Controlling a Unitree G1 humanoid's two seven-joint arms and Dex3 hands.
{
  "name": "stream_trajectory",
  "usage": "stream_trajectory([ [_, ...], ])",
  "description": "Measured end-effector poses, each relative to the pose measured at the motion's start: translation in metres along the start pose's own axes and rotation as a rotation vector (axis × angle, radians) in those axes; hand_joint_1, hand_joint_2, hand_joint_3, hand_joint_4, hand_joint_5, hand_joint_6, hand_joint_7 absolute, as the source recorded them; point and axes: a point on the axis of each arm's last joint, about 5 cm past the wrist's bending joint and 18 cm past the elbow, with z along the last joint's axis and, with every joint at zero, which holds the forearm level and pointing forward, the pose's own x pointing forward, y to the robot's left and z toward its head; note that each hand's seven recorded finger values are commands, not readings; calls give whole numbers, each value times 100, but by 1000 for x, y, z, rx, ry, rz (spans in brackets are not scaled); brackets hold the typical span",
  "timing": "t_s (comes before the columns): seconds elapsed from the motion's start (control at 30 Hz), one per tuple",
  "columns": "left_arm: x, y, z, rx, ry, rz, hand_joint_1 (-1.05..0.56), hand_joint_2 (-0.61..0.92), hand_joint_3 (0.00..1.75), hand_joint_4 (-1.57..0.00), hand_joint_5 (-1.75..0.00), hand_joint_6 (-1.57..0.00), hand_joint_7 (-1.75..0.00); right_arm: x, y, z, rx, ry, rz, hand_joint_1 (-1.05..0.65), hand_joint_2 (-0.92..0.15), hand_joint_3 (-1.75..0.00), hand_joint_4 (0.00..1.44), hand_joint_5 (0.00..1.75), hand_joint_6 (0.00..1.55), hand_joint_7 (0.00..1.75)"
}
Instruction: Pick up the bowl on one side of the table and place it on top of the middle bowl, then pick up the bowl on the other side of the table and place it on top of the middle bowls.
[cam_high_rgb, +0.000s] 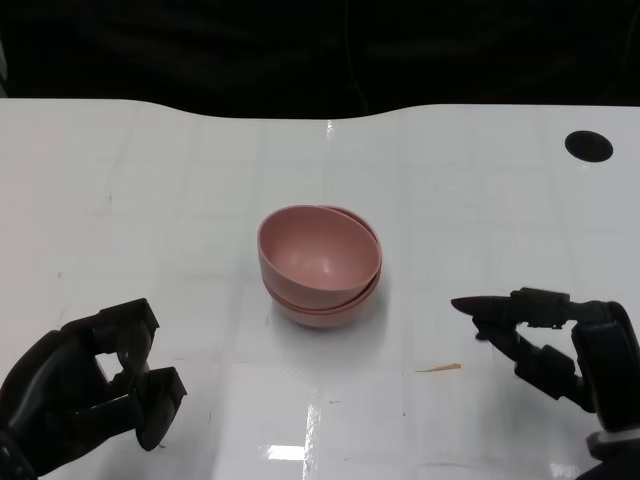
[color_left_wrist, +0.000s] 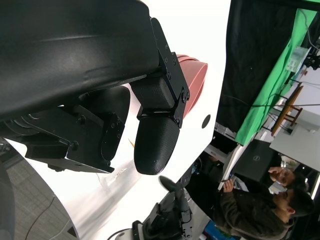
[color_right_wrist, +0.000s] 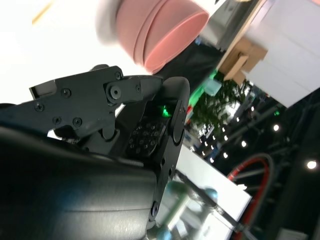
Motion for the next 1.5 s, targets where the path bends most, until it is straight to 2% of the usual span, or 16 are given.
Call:
stream_trajectory([
  [0.07, 0, 0, 1, 1, -1, 6, 26, 92, 148, -122, -175, -95, -175, -4, 3, 3, 61, 52, -18, -12, -56, -106, 85, 171, 93, 112],
  [0.13, -1, 0, 1, -2, 4, 19, 26, 92, 148, -122, -175, -94, -175, -9, 6, 6, 117, 107, -26, -11, -55, -110, 82, 174, 86, 124],
  [0.17, -1, 0, 1, -3, 5, 24, 26, 92, 147, -120, -175, -91, -175, -11, 7, 7, 144, 130, -28, -9, -59, -110, 79, 174, 79, 135],
  [0.27, -2, -1, 1, -4, 6, 28, 26, 92, 147, -118, -175, -88, -175, -18, 12, 8, 250, 185, -48, -7, -64, -109, 78, 175, 70, 150],
  [0.4, -2, -1, 0, -6, 5, 31, 25, 92, 148, -116, -175, -87, -175, -23, 12, 6, 310, 215, -45, -7, -67, -109, 79, 175, 67, 157],
  [0.57, -3, -2, 0, -24, 4, 27, 25, 92, 149, -114, -175, -87, -175, -27, 12, 4, 394, 227, 4, -7, -67, -109, 80, 175, 66, 160],
  [0.9, -4, 1, -2, -27, -4, 28, 23, 92, 149, -115, -175, -92, -175, -31, 19, 2, 567, 238, -40, -13, -69, -102, 88, 175, 63, 169],
  [1.17, -4, -1, -1, -21, -8, 27, 26, 92, 152, -116, -175, -93, -175, -32, 15, 0, 582, 247, -35, -11, -68, -104, 89, 175, 61, 171],
  [1.5, -5, -2, 0, -19, -9, 26, 28, 92, 156, -123, -175, -100, -175, -34, 17, -1, 594, 251, -42, -10, -63, -111, 90, 175, 62, 172],
])
